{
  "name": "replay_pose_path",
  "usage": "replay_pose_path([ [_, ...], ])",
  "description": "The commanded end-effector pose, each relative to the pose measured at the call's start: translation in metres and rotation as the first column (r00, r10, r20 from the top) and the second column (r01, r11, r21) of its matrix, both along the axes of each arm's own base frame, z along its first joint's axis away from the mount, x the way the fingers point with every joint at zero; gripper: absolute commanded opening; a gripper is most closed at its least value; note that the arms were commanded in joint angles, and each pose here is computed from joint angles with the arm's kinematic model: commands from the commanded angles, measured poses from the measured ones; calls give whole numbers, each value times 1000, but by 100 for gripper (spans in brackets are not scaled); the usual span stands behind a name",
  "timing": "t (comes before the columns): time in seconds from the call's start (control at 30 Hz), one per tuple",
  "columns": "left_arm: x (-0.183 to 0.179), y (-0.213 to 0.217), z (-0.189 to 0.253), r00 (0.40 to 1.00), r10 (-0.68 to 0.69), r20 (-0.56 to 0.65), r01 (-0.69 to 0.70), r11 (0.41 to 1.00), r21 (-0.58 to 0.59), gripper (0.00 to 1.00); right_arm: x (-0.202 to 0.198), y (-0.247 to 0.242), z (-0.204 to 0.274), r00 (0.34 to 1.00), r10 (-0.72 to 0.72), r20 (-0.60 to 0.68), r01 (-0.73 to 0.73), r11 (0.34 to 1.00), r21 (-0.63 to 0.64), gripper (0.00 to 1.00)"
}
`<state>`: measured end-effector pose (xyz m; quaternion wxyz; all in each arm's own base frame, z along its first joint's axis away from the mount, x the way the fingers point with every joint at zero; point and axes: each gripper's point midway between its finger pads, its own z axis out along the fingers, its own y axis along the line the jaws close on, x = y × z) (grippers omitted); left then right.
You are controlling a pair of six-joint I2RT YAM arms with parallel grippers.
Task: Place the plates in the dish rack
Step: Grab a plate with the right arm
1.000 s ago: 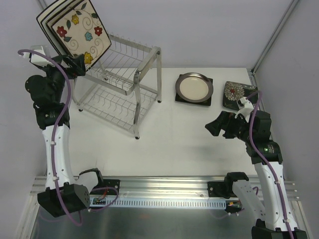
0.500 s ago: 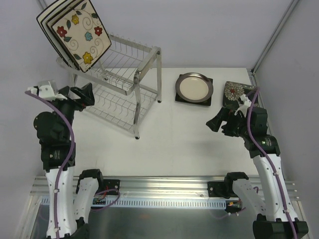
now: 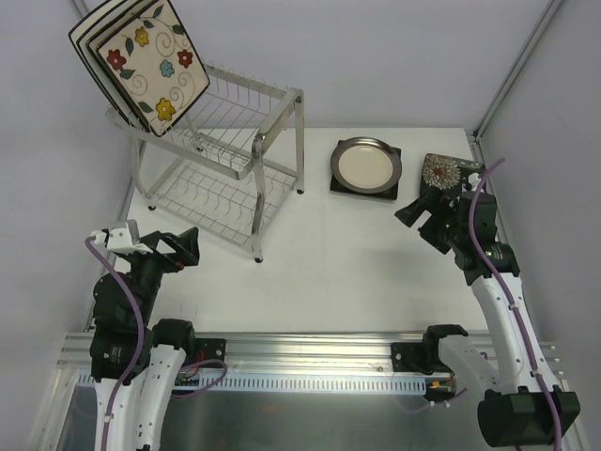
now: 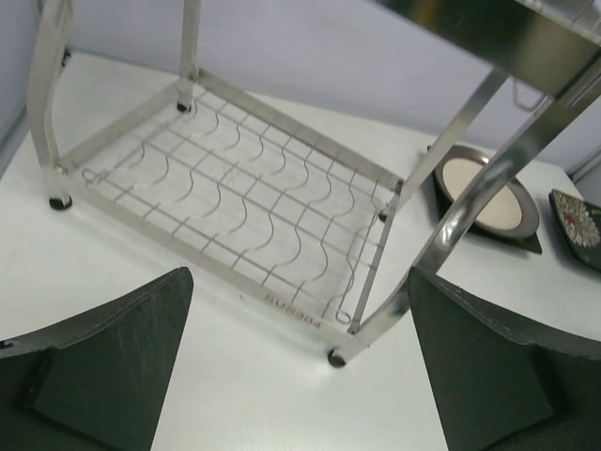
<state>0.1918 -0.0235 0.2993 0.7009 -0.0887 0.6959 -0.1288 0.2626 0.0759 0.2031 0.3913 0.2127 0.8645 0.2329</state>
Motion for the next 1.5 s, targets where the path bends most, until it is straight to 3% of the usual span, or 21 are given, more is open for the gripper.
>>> replay_pose_path([
  [0.0,-10,-6,-26,998,-30,-57,28,999,-40,99,20,-4,14,991,-117,59,111,989,99,100],
  [0.27,-18,-28,-58,986,-144,-81,135,985,-105,99,30,-12,-3,979,-201,26,196,972,131,99],
  [0.47,-22,-33,-71,982,-175,-74,165,979,-115,99,47,-17,-3,973,-230,25,224,963,153,99],
  [0.63,-23,-32,-74,983,-167,-70,158,980,-122,99,63,-43,-7,942,-335,16,328,929,169,98],
  [0.83,-22,-28,-77,986,-147,-73,138,984,-115,99,81,-77,-18,885,-464,-35,463,870,168,95],
  [0.93,-22,-27,-76,988,-138,-67,130,985,-115,99,93,-86,-23,863,-502,-56,504,846,177,87],
  [1.47,-22,-24,-76,991,-120,-62,112,987,-117,99,190,-12,-50,962,-267,-63,274,924,265,76],
])
